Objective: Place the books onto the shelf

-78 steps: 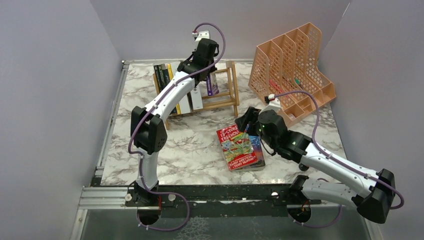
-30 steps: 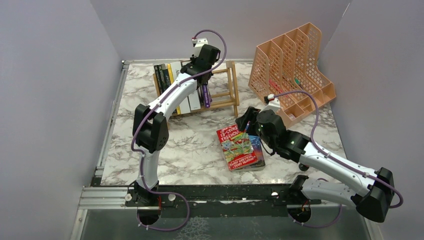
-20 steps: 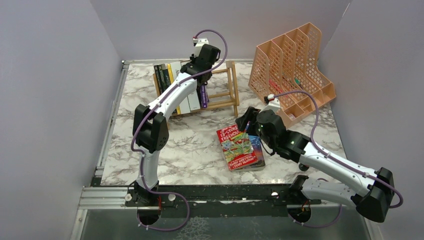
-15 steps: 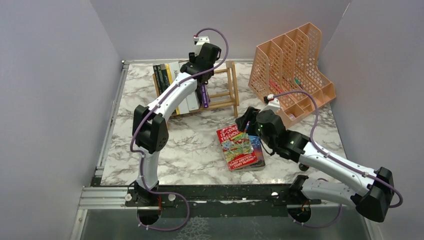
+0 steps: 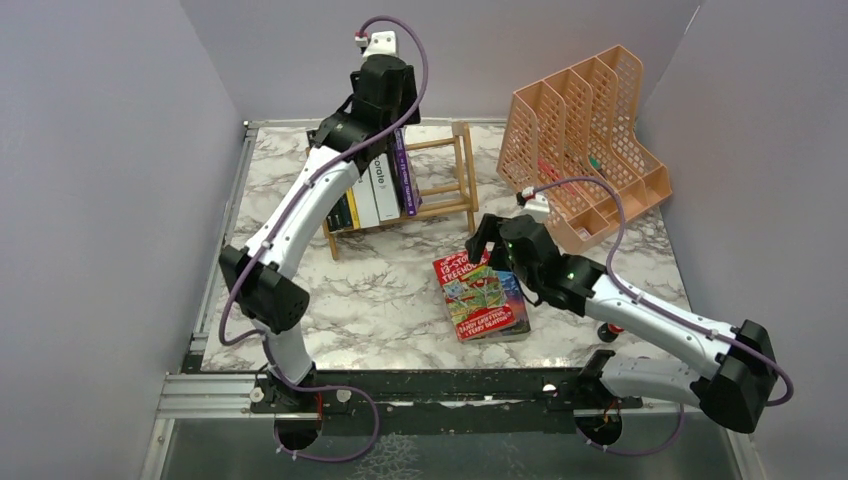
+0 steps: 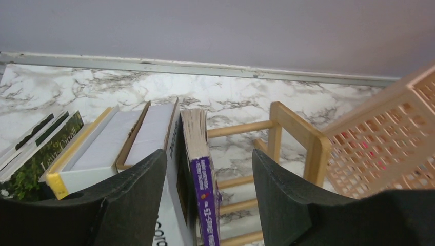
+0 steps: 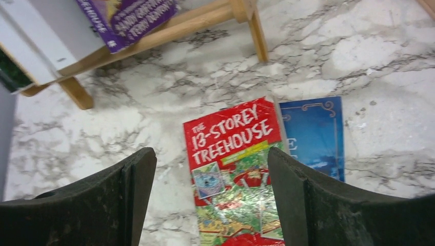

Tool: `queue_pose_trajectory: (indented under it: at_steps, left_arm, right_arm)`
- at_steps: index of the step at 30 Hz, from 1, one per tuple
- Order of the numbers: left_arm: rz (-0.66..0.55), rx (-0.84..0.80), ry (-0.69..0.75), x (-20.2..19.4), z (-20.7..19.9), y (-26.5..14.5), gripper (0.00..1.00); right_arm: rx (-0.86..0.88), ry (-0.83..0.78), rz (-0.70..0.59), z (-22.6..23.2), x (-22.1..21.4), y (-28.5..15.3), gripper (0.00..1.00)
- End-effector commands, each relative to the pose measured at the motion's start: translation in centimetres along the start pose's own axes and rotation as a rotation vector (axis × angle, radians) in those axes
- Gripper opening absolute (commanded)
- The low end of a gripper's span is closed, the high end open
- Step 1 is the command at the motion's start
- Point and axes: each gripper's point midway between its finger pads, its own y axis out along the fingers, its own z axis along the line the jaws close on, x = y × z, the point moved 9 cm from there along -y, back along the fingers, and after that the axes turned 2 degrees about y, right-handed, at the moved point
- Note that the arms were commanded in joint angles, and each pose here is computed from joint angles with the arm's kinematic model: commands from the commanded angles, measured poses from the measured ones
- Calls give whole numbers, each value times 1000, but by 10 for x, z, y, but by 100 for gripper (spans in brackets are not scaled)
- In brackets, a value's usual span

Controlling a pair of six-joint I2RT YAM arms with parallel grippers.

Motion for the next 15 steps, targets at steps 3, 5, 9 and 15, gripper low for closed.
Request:
queue_pose_trajectory:
  at_steps: [3,5,9,15]
  left_arm:
    - [68,-289,24,-6,3,-57,68]
    - [127,-367,28,-25,5,-68,75]
    - [243,-539,13,-68,9,-91,92]
    - [319,-694,-122,-122,15,-118,96]
  right_arm:
    - [-84,-42,119,-26,14,31,87]
    - [-78,-40,172,-36,13,40,88]
    - [-68,-63,270,-49,0,53,88]
    - [6,-31,444,-59,-25,67,89]
